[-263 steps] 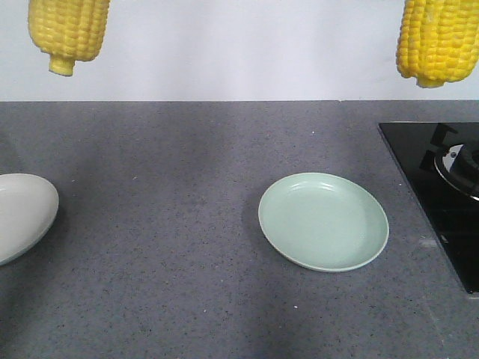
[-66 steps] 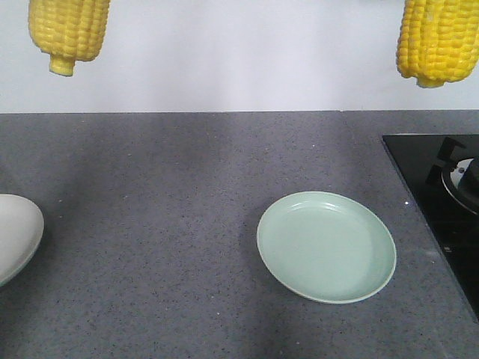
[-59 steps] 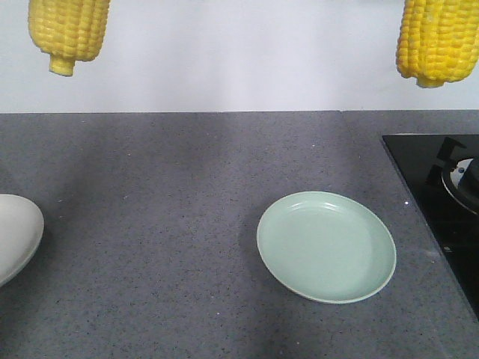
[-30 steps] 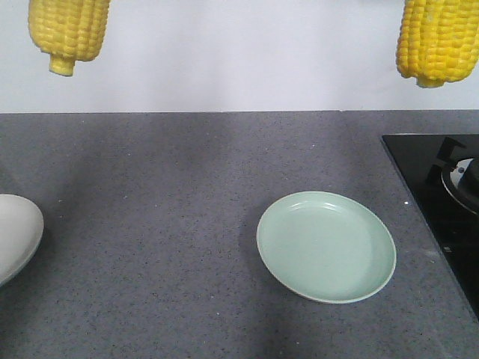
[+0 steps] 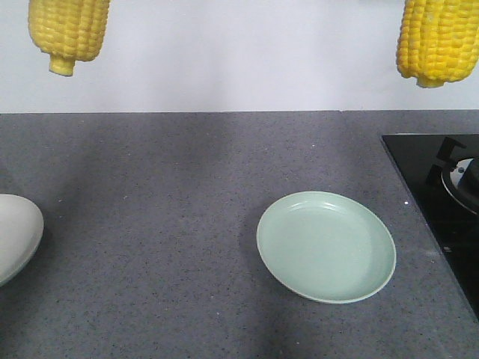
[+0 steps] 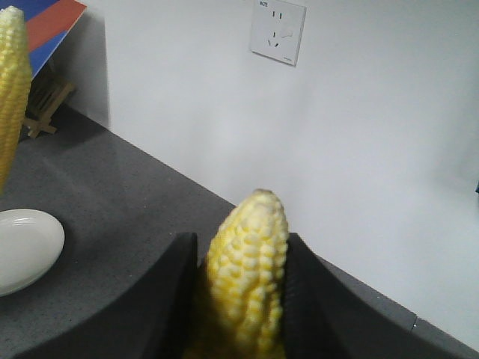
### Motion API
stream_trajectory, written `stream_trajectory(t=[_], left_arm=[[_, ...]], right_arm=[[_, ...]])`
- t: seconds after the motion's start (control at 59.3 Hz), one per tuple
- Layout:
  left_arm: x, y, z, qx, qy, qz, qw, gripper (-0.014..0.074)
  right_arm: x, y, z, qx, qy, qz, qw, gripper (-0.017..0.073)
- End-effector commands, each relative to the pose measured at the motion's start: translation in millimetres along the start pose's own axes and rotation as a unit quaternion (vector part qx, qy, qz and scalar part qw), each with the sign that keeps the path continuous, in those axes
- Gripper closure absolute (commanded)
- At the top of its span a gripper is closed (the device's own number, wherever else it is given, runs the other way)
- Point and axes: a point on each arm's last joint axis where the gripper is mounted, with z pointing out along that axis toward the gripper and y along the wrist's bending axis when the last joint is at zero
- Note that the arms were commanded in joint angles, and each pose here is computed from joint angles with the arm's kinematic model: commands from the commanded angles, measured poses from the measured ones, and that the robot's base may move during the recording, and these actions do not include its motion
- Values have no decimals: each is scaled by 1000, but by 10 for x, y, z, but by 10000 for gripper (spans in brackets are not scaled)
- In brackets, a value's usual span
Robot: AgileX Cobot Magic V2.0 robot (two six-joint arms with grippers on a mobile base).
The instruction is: Distribute corn equally
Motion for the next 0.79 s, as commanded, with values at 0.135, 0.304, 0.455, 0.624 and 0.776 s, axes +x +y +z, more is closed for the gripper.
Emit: stream_trajectory(t=[0.135, 0.304, 0.455, 0.624, 0.776], left_arm=[[-142, -72, -165, -4, -56, 0, 998, 601], [-142, -72, -165, -4, -56, 0, 998, 601], [-142, -72, -165, -4, -56, 0, 998, 601], [-142, -72, -165, -4, -56, 0, 998, 601], [-142, -72, -165, -4, -56, 0, 998, 601]], right_arm=[[-35, 21, -48, -6, -13, 6, 1000, 565], [128, -99, 340, -39, 33, 67, 996, 565], [578, -239, 895, -81, 127, 109, 983, 565], [1269, -372, 1435, -109, 234, 123, 958, 565], [1786, -464, 1793, -112, 271, 121, 948, 563]])
